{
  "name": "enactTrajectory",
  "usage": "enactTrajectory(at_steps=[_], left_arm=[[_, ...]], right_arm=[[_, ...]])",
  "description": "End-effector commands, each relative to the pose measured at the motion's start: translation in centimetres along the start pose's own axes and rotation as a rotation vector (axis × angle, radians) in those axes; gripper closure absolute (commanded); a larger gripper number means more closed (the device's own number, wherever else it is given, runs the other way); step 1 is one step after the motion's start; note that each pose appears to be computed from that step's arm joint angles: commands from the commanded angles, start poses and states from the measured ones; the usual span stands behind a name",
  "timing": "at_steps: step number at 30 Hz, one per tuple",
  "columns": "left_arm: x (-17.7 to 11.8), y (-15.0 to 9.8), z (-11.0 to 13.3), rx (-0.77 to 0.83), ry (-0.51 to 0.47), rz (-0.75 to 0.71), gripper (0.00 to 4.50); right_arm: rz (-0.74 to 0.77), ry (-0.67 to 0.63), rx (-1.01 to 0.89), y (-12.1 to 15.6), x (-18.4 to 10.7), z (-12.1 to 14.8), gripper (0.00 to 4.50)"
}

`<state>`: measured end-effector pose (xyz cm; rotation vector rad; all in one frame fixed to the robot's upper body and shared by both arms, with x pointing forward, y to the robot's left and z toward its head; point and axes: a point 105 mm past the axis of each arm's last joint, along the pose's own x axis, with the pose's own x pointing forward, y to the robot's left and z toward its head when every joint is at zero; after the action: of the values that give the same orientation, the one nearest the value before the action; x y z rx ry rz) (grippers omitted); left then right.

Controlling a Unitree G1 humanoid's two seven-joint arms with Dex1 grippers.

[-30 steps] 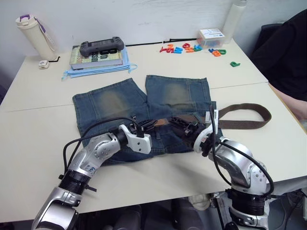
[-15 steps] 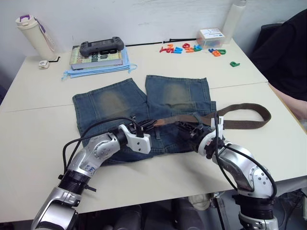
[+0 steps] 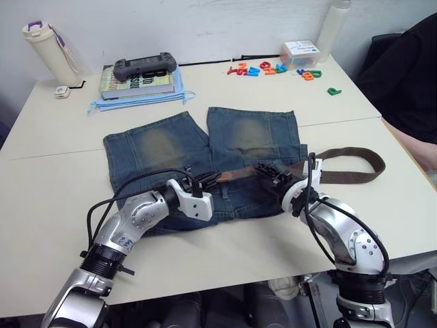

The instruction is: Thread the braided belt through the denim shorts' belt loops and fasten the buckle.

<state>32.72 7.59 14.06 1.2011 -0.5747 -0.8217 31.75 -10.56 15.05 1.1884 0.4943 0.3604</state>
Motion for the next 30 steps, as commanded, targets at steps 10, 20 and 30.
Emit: enactTrajectory(at_steps=[10,20,30], left_arm=[[-0.1,1.1,1.4,0.017,-0.06,0.044,4.5],[-1.6,1.3,0.5,-0.208,-0.013,0.062,1.52],[-7.2,-1.7,0.0,-0.756,0.031,-0.021,1.52]], right_arm=[[0.074,-0.04,0.023,1.5,-0.2,0.1,4.48],[0.091,-0.116,0.073,2.0,-0.5,1.1,4.5],[0.108,-0.141,0.042,2.1,-2.2,1.8,4.5]])
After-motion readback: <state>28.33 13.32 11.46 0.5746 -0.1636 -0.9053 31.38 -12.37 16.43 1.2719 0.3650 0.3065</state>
